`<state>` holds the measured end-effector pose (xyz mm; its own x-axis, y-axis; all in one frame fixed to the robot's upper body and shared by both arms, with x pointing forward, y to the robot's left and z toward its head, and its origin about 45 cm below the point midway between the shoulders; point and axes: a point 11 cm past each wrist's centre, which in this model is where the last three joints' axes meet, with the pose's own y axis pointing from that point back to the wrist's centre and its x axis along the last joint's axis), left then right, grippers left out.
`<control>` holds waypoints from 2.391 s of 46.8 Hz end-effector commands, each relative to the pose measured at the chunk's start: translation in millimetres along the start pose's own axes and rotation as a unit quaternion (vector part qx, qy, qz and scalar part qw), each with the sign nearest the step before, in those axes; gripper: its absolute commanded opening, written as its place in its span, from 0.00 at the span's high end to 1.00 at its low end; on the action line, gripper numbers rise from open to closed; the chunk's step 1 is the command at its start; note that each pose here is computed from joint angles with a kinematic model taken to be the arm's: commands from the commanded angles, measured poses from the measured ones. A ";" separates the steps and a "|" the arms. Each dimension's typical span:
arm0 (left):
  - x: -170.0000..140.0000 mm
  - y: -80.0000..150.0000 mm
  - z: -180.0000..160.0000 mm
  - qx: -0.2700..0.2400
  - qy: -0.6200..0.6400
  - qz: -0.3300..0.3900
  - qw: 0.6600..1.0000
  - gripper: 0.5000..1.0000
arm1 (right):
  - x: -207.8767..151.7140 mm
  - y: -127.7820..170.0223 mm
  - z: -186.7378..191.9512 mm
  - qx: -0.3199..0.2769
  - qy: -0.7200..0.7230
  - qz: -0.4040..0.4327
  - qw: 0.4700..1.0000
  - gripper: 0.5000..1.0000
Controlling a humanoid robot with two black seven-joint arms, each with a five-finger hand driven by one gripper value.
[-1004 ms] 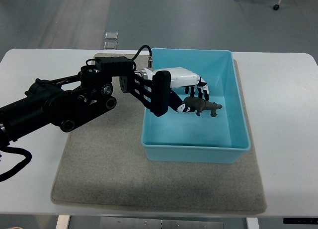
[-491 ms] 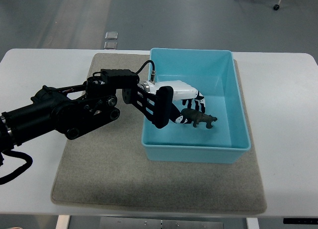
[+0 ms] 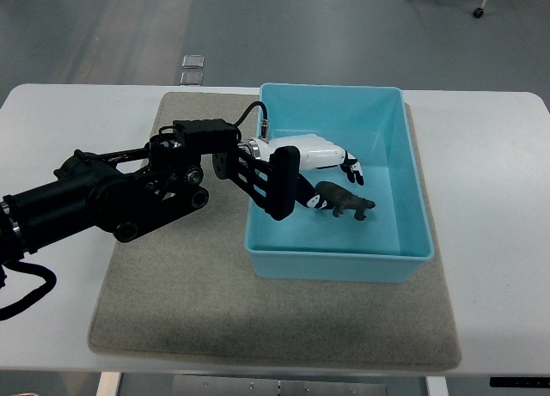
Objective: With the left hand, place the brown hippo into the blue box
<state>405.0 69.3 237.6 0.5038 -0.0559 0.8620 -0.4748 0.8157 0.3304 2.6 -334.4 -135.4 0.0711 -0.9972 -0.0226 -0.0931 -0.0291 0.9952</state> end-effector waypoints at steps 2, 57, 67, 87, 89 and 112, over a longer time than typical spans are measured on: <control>1.2 0.1 0.5 -0.001 0.002 0.002 1.000 0.23 | 0.0 0.0 0.0 0.000 0.000 0.000 1.000 0.13; 102.4 115.7 -116.8 0.039 0.478 0.454 0.751 0.02 | 0.0 0.0 0.0 0.000 0.000 0.000 1.000 0.13; 86.2 142.9 -148.0 0.045 0.552 0.497 0.668 0.02 | 0.0 0.0 0.0 0.000 0.000 0.000 1.000 0.13; 47.1 166.8 -185.9 0.082 0.614 0.531 0.577 0.01 | 0.0 0.0 0.0 0.000 0.000 0.000 1.000 0.13; 44.4 169.6 -189.7 0.083 0.625 0.536 0.562 0.01 | 0.0 0.0 0.0 0.000 0.000 0.000 1.000 0.13; 13.5 174.5 -198.1 0.100 0.649 0.531 0.536 0.01 | 0.0 0.0 0.0 0.000 0.000 0.000 1.000 0.13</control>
<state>472.6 324.3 232.3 -0.1087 0.9318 -0.3463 -0.9938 -0.0934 0.0608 2.6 -334.4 -135.4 0.0711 -0.9972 -0.0226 -0.0930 -0.0292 0.9952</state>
